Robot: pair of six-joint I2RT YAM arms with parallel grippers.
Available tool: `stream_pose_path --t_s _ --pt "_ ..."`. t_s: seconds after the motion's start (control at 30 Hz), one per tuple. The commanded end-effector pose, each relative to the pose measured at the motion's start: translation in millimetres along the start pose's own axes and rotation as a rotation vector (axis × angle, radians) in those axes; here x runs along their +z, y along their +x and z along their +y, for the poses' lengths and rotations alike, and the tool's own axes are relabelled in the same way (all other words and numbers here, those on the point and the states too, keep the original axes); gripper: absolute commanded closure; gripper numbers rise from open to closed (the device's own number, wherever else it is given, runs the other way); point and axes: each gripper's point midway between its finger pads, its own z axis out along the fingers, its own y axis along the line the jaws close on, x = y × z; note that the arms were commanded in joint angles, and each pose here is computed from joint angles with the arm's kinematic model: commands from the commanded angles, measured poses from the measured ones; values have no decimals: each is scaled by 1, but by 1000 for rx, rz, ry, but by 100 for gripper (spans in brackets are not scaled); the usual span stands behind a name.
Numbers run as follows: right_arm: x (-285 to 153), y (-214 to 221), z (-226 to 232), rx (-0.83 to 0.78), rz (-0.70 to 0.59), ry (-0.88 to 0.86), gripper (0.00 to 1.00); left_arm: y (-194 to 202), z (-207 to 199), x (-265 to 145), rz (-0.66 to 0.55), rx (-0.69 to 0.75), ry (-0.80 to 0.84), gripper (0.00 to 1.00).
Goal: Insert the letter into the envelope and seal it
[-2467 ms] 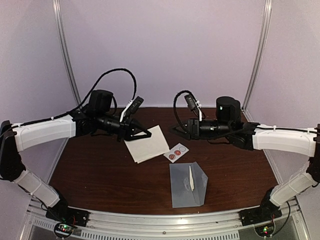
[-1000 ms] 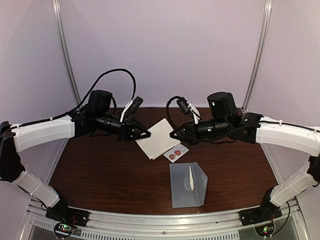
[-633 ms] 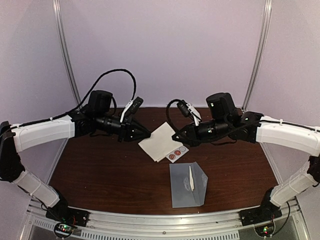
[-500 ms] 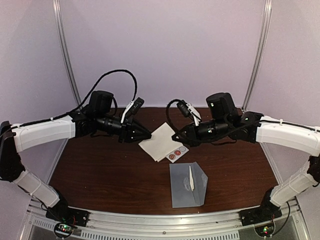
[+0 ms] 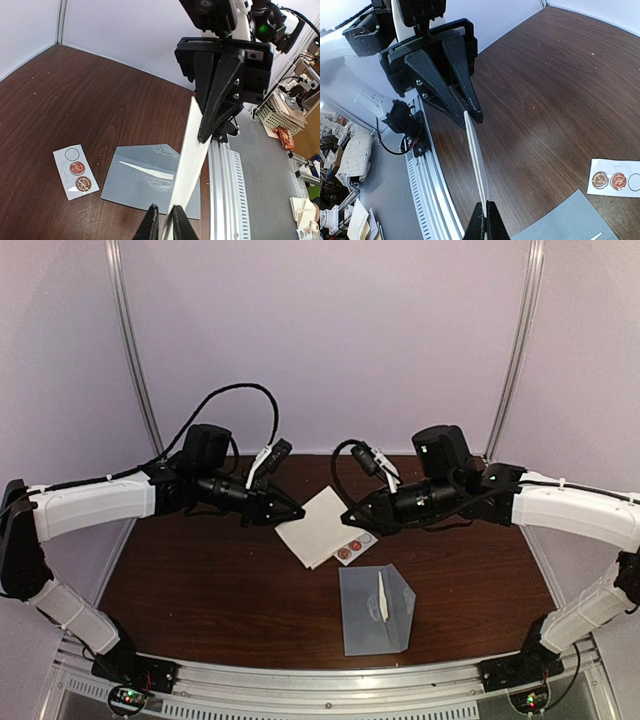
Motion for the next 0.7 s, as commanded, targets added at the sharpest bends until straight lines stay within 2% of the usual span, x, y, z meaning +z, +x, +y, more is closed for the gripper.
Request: stream_pose_path --t_s 0.0,0.03,0.13,0.2,0.33,0.53,0.6,0.67 --pt "-4 -22 9 -32 -55 -29 100 -12 -9 1 -23 40 49 88" --pt "-4 -22 9 -34 -55 -29 100 -12 -11 1 -22 40 58 89" --pt "-4 -23 7 -37 -57 -15 100 -11 -14 2 -20 39 78 99" --pt "-7 -28 0 -40 -78 40 98 -13 -16 2 -22 43 85 100" --pt "-27 -47 -13 -46 -176 143 55 -28 -25 -4 -84 46 110 100" --pt "-69 -71 -11 -33 -399 169 13 -74 -38 -35 -392 9 8 100" --pt "-82 -76 -7 -26 -483 152 7 -86 -41 -44 -496 -16 -36 100" --pt "-91 -78 -2 -12 -554 120 5 -96 -46 -47 -580 -37 -69 100"
